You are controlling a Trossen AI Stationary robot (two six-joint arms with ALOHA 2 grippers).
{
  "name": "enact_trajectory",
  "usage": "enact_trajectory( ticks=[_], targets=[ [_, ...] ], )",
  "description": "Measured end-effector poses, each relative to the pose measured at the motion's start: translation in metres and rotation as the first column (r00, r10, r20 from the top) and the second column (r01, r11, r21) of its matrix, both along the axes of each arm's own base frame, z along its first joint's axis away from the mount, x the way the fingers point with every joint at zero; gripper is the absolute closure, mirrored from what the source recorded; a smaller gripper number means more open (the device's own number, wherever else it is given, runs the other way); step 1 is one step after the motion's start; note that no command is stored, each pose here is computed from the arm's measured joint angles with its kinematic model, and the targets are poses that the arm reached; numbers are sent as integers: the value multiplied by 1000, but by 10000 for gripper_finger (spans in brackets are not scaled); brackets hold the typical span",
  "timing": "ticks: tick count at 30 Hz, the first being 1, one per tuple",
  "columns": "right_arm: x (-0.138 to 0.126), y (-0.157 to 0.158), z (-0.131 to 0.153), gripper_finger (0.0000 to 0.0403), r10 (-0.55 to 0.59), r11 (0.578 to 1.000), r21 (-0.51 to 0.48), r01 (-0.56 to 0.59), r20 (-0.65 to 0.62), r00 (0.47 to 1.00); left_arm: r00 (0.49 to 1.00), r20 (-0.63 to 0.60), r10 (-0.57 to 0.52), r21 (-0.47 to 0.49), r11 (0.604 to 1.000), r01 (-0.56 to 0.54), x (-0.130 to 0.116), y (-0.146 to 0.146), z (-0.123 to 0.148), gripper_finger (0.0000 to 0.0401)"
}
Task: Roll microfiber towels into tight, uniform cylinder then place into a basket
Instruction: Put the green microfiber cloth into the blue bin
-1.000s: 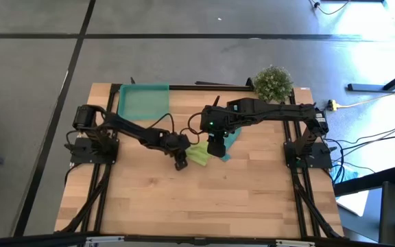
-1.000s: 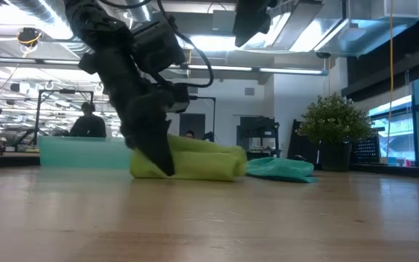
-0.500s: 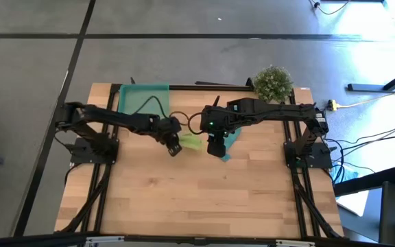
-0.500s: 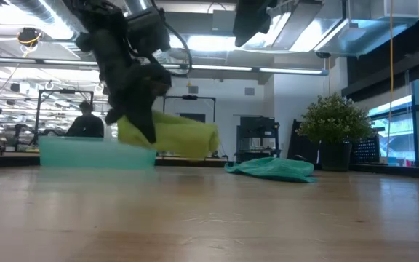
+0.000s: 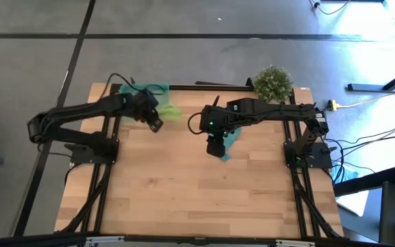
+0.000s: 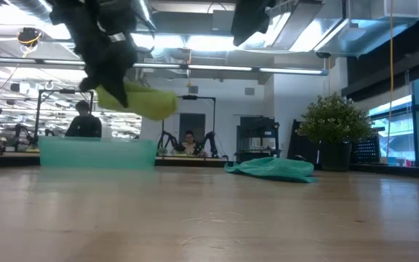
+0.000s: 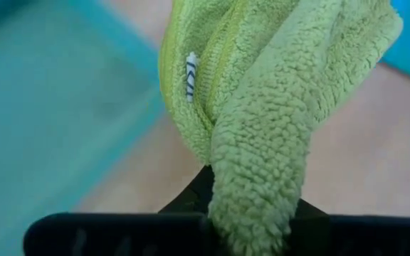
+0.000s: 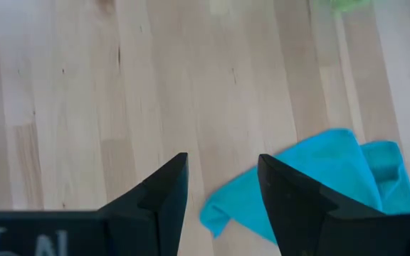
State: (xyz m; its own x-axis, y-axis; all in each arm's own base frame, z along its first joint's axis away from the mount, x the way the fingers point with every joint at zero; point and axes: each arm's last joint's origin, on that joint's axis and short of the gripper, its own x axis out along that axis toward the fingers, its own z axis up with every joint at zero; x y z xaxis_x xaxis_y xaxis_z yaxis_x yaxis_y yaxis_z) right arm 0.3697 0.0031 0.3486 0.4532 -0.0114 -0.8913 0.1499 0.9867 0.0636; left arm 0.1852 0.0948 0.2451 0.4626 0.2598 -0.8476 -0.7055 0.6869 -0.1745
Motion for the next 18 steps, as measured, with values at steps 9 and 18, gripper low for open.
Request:
enact_trajectory(
  ticks=[9, 18],
  targets=[
    [3, 0, 2, 231, 18, 1000, -7, -18, 40, 999, 982, -170, 78, 70, 995, -67, -41, 46, -6, 381],
    [4, 0, 2, 231, 18, 1000, -8, -17, 48, 999, 931, -364, 28, 44, 999, -13, -55, 74, -28, 381]
  ],
)
